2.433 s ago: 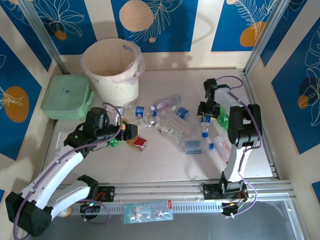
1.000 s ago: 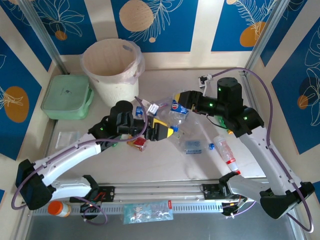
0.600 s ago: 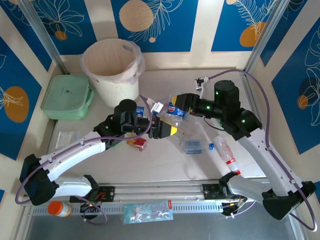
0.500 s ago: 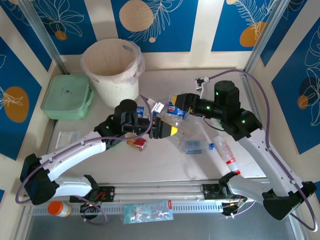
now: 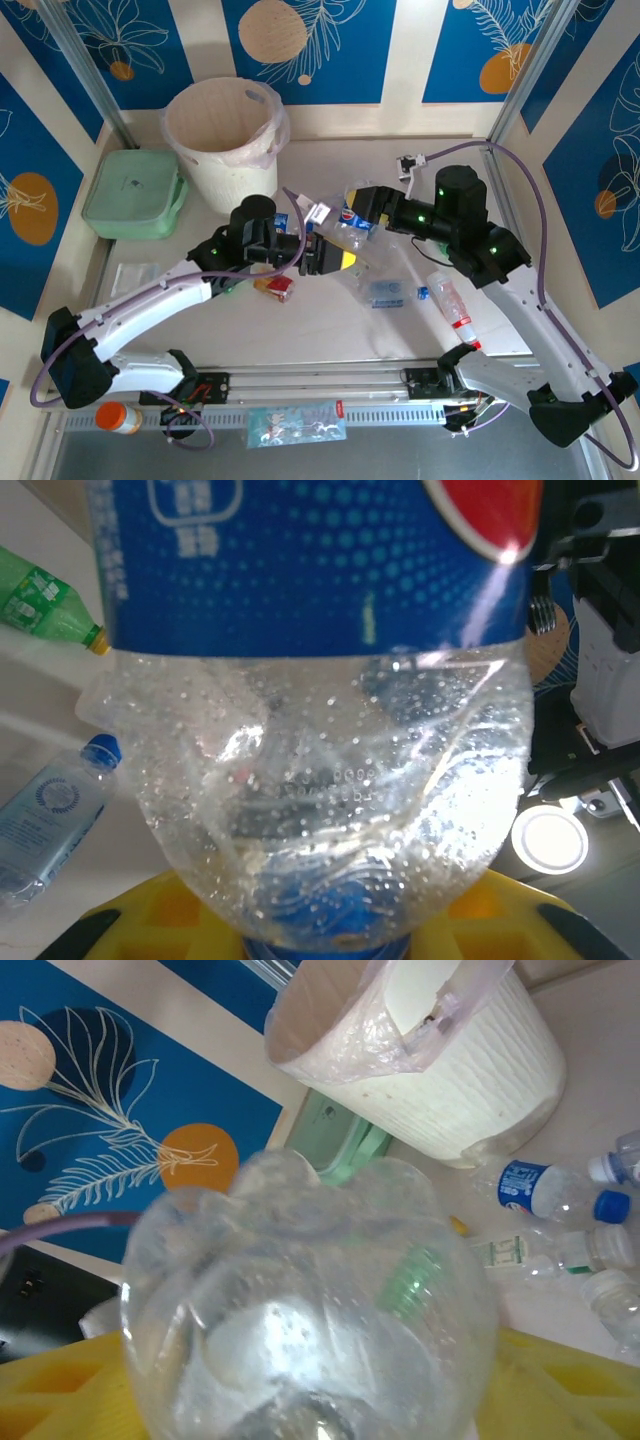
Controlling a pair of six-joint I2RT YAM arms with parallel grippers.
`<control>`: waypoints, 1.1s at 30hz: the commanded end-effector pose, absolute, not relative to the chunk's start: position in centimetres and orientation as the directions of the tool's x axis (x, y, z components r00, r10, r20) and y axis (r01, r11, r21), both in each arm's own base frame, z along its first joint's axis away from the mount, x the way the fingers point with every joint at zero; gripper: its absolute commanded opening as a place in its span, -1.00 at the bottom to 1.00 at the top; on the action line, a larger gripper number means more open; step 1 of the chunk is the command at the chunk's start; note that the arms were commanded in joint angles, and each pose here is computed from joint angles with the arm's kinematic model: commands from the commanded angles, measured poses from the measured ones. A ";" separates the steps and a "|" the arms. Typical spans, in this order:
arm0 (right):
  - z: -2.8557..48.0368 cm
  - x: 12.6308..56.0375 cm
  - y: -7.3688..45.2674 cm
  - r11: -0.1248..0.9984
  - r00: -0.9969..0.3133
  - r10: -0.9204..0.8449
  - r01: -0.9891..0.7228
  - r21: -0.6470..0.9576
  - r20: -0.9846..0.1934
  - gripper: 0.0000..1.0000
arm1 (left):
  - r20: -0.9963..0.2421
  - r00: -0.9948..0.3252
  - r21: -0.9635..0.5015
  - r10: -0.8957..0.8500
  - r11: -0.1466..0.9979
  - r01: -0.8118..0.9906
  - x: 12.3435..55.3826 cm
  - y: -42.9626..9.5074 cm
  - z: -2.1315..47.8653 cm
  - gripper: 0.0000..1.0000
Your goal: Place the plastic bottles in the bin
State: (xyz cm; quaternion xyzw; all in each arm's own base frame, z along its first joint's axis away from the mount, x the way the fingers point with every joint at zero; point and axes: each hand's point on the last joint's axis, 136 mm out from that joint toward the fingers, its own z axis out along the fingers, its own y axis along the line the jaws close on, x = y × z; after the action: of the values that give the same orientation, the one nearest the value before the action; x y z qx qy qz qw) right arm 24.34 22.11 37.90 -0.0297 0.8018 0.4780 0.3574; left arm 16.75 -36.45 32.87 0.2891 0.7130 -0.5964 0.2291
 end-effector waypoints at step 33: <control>38.2 21.4 16.2 0.683 -0.627 0.258 -0.419 0.598 -0.735 0.59 | -0.637 -0.627 -0.468 -0.448 0.872 -0.147 48.3 -14.6 36.8 -1.00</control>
State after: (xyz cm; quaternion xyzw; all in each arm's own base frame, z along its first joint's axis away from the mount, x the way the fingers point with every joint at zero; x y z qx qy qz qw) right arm 21.33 16.76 39.14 -0.0545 0.8029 0.4107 0.4287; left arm 48.57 -16.96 39.58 -0.0968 0.8611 -0.2102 0.4526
